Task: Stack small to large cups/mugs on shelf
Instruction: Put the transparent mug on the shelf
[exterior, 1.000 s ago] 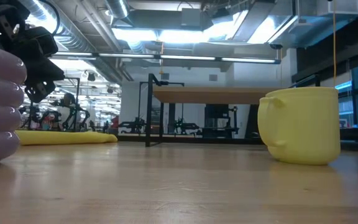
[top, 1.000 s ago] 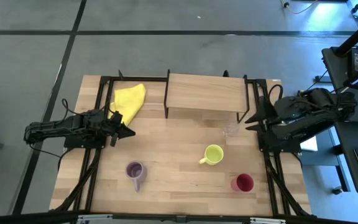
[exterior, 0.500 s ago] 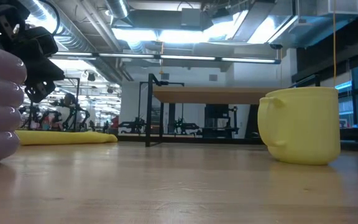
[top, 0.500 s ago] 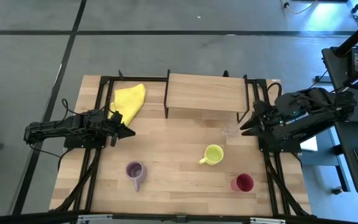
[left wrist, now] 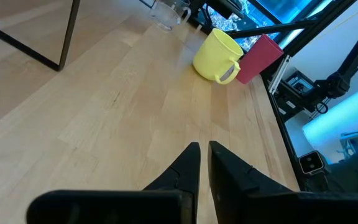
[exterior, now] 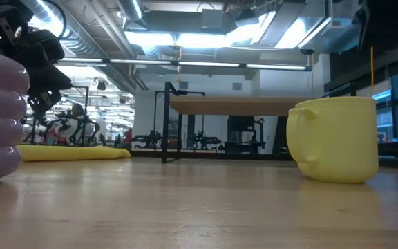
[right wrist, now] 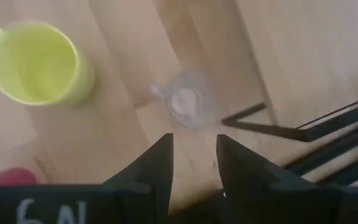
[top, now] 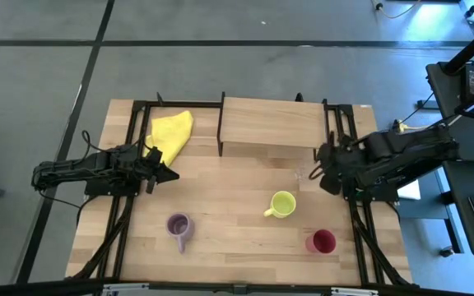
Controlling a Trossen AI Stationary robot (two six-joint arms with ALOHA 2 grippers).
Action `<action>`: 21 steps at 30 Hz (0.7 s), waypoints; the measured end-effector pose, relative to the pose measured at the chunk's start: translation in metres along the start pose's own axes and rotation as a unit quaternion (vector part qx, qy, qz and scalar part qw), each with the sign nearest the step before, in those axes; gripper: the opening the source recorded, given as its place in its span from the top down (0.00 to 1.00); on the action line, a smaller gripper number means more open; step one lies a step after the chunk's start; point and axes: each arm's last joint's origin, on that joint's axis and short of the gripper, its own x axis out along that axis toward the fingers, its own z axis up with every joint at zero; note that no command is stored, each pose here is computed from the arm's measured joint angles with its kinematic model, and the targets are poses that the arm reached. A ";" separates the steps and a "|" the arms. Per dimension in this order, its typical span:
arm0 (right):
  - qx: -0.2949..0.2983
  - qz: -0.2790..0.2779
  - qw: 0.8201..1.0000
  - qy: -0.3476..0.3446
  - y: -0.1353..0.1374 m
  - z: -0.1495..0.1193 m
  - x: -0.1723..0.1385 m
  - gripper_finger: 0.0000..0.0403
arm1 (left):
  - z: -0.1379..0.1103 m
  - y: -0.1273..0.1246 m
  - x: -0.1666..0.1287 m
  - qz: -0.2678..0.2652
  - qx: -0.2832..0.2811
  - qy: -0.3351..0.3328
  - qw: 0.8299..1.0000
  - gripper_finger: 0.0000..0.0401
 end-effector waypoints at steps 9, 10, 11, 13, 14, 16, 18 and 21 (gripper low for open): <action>-0.080 0.014 0.995 -0.052 0.018 0.003 0.041 0.48 | 0.000 0.000 0.000 0.000 0.000 0.000 1.000 0.93; -0.079 0.011 0.995 -0.056 0.018 0.003 0.044 0.46 | 0.000 0.000 0.000 0.000 0.000 0.000 1.000 0.93; -0.078 0.007 0.995 -0.058 0.019 0.002 0.047 0.45 | 0.000 0.000 0.000 0.000 0.000 0.000 1.000 0.93; -0.067 0.006 0.996 -0.057 0.019 0.001 0.051 0.43 | 0.000 0.000 0.000 0.000 0.000 0.000 1.000 0.93; -0.054 0.008 0.997 -0.056 0.020 0.000 0.053 0.43 | 0.000 0.000 0.000 0.000 0.000 0.000 1.000 0.93; -0.025 0.014 0.998 -0.048 0.021 -0.002 0.059 0.44 | 0.000 0.000 0.000 0.000 0.000 0.000 1.000 0.93; -0.001 0.015 0.999 -0.035 0.021 -0.006 0.065 0.45 | 0.000 0.000 0.000 0.000 0.000 0.000 1.000 0.93; 0.065 0.014 0.998 -0.020 0.022 -0.009 0.071 0.46 | 0.000 0.000 0.000 0.000 0.000 0.000 1.000 0.93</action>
